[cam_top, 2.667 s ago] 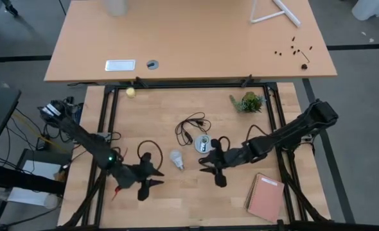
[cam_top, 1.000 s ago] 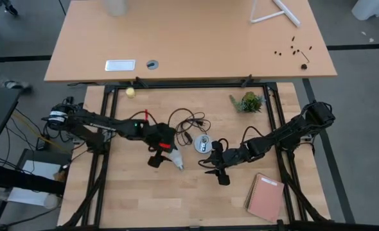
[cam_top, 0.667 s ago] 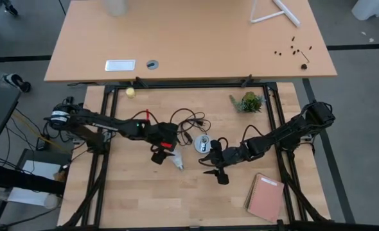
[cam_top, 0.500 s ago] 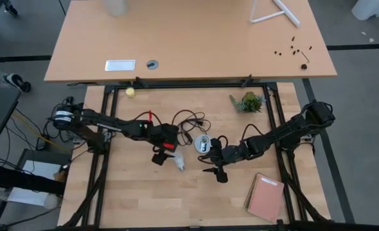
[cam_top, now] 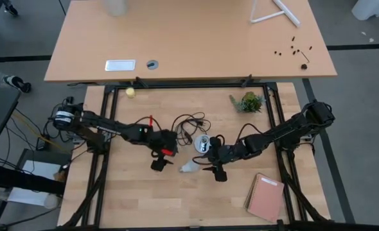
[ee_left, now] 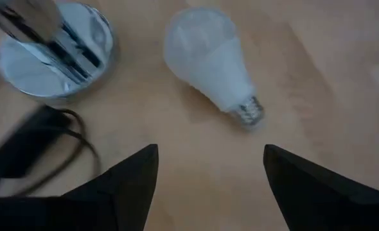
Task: Screw lightbulb
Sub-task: Insert the white lightbulb into the lamp
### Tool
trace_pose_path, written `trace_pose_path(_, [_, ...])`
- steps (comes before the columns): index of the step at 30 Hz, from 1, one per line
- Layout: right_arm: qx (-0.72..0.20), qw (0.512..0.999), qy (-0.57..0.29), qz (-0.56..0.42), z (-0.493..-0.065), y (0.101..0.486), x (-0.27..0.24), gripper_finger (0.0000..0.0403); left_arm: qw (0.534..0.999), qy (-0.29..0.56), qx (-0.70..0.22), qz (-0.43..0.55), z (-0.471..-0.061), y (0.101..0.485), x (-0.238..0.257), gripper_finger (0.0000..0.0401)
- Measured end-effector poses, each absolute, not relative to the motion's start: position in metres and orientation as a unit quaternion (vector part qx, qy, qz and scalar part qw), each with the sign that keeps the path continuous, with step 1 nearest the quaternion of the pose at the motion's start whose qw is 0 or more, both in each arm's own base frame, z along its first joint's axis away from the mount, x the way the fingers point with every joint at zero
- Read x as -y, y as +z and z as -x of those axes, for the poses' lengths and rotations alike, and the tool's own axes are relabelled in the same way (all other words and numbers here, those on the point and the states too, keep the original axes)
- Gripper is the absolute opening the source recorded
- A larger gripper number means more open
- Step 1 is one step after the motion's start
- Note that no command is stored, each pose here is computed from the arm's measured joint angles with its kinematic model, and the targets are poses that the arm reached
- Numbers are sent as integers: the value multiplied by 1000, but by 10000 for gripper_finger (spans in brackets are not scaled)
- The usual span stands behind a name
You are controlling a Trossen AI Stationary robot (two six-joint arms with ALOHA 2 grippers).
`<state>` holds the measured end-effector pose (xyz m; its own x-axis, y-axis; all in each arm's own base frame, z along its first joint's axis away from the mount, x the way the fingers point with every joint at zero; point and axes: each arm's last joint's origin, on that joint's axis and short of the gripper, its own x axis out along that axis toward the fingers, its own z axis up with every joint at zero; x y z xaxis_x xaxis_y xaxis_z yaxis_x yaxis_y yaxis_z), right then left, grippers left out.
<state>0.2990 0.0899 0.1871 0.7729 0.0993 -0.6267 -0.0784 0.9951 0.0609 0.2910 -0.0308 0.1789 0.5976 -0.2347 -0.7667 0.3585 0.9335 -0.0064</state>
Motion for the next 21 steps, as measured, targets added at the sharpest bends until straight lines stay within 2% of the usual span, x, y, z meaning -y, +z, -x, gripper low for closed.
trace_pose_path(8, [-349, 936, 42, 17, -290, 183, -106, 256, 902, -129, -408, -58, -284, 179, 90, 285])
trace_pose_path(14, [-362, 931, 40, 17, -294, 168, -114, 256, 924, -80, -371, -45, -290, 157, 132, 284])
trace_pose_path(21, [-385, 922, 48, 13, -291, 151, -129, 252, 908, -9, -398, -129, -313, 132, 176, 284])
